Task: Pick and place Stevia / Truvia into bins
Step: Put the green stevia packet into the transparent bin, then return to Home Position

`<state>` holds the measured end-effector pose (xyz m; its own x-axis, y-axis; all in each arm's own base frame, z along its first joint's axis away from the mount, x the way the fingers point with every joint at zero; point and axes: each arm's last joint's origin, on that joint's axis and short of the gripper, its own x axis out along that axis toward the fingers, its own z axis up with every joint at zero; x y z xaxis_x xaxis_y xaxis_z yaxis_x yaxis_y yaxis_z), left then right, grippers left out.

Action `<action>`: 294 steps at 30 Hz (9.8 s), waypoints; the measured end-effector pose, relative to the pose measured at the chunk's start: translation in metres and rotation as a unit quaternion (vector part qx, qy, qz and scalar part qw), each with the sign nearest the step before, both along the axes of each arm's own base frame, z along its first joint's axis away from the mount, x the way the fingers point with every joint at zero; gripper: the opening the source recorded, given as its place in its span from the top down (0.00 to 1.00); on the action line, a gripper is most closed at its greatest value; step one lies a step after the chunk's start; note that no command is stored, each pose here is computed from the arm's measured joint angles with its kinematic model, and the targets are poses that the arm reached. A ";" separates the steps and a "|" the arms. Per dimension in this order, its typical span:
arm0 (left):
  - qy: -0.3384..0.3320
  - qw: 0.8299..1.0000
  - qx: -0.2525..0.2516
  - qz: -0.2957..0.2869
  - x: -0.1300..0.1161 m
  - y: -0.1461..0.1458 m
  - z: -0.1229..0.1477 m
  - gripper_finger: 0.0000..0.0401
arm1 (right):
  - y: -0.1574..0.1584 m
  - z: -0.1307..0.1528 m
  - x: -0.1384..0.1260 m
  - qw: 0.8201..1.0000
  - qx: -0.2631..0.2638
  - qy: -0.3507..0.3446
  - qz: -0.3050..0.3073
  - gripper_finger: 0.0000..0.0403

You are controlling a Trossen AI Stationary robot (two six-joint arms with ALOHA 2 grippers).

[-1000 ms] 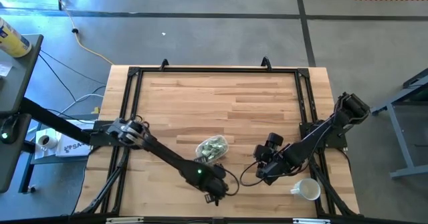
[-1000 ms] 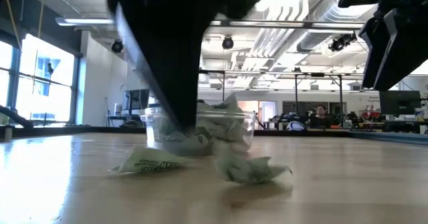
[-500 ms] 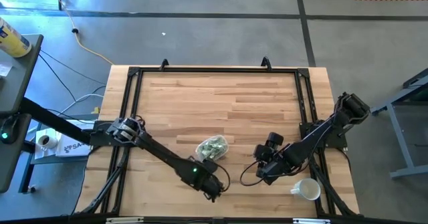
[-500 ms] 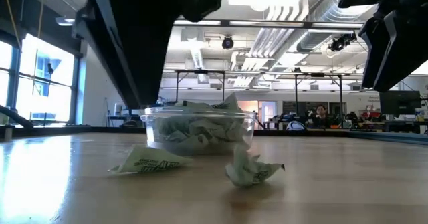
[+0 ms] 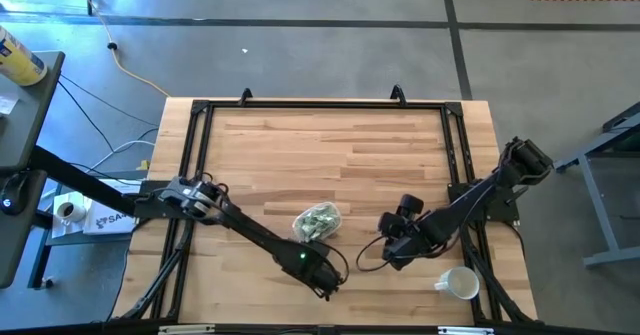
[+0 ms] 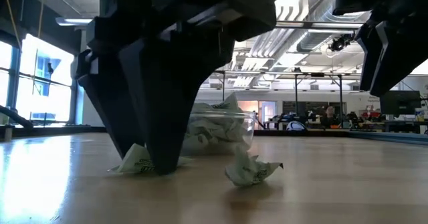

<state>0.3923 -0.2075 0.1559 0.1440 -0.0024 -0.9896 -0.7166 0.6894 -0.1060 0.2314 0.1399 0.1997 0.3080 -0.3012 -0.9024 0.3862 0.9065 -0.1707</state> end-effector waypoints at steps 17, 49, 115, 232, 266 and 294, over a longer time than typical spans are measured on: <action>0.081 0.994 0.040 -0.066 -0.019 0.010 0.009 0.94 | -0.004 0.010 0.004 0.998 -0.030 -0.045 0.026 0.36; -0.036 0.996 -0.032 -0.073 -0.006 0.122 0.074 0.64 | 0.000 0.017 0.013 0.992 -0.003 -0.071 0.103 0.36; -0.171 0.971 0.038 0.163 -0.207 0.087 0.102 0.62 | -0.080 0.005 0.148 0.965 0.075 -0.081 0.238 0.98; -0.591 0.796 0.093 -0.094 -0.285 0.217 -0.001 0.62 | -0.134 -0.032 -0.141 0.861 0.113 -0.481 0.123 0.54; -0.591 0.796 0.092 -0.094 -0.285 0.216 -0.001 0.62 | -0.134 -0.032 -0.141 0.862 0.112 -0.479 0.124 0.54; -0.593 0.793 0.075 -0.116 -0.285 0.210 -0.001 0.62 | -0.134 -0.032 -0.141 0.862 0.113 -0.478 0.123 0.54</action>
<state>0.1076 0.0029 0.1552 0.9867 -0.0601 -0.1508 -0.0263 0.8573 -0.5141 0.0907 0.0062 0.1674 0.9732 0.0294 -0.2279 0.0440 0.9495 0.3106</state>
